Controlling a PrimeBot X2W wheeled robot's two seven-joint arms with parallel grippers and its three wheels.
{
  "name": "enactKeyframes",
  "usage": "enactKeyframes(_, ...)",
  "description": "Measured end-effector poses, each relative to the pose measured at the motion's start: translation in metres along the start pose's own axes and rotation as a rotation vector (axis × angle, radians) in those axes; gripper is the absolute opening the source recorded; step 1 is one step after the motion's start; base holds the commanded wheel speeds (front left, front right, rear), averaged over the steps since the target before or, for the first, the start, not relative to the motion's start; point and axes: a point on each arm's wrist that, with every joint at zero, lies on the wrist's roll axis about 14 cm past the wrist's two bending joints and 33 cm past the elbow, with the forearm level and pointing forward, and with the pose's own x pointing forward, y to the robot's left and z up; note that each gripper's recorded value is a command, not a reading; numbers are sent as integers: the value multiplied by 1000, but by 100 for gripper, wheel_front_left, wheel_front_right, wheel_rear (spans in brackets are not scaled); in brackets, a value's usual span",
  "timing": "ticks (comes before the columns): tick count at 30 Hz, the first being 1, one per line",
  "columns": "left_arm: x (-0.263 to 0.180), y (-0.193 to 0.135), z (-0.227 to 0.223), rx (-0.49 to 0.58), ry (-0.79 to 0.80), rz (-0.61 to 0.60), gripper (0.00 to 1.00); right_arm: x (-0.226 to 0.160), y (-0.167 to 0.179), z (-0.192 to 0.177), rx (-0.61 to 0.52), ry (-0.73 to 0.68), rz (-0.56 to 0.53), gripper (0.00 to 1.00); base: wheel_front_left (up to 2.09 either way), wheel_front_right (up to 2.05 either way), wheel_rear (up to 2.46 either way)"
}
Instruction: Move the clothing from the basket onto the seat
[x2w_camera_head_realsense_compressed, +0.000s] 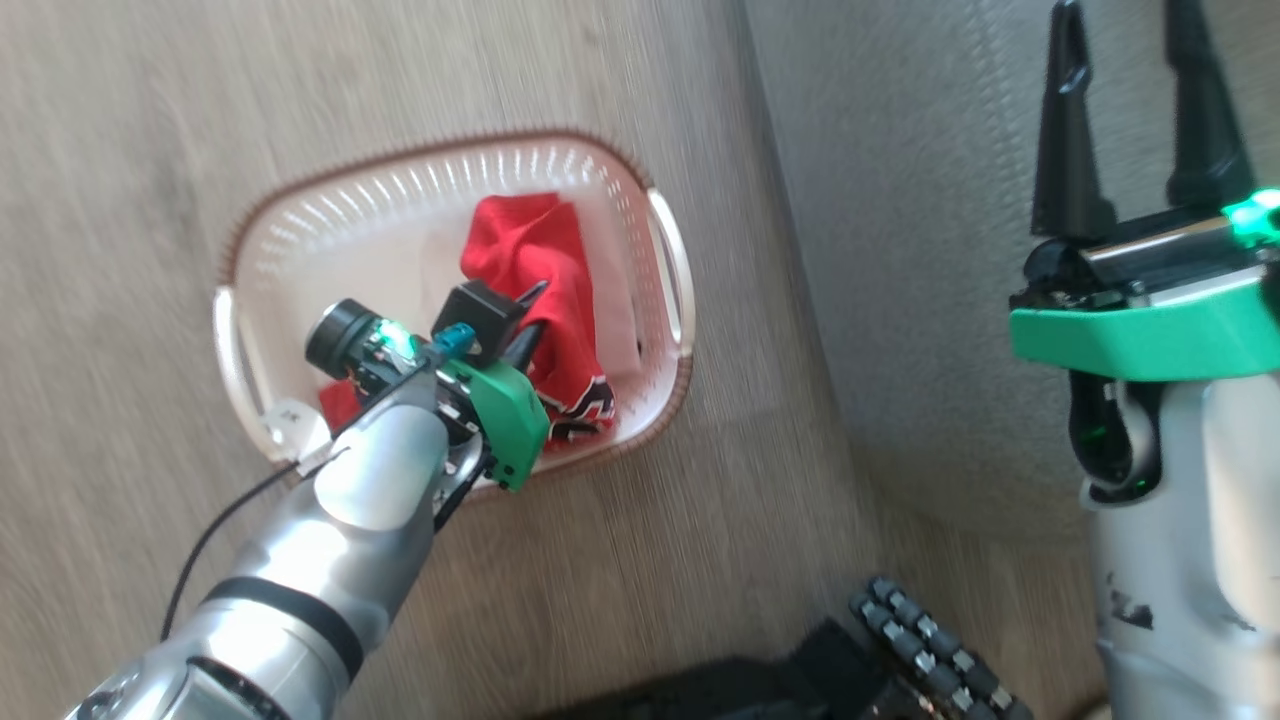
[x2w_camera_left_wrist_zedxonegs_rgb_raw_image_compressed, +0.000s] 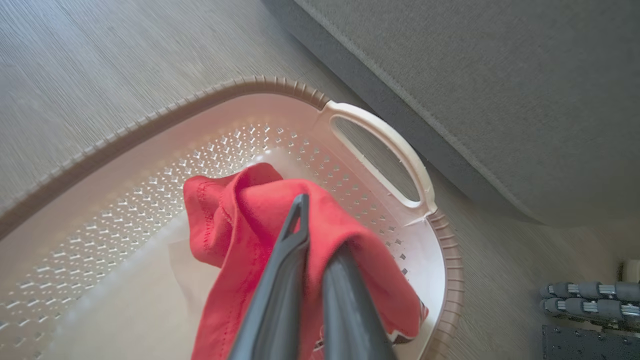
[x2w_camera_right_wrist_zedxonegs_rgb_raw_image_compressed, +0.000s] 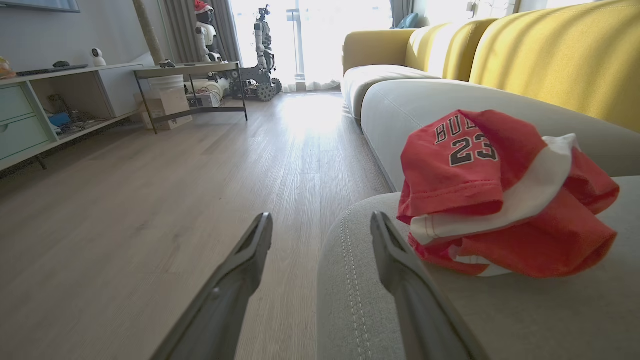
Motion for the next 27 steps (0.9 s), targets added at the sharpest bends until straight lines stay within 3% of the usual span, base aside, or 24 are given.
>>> enactKeyframes(8,-49,-20,103,99,-230,28,0,-44,1,19,21,41,-19,100,0,0,0)
enactKeyframes(27,-198,-76,249,332,-603,191,0,-134,42,64,66,-12,79,100,0,0,0)
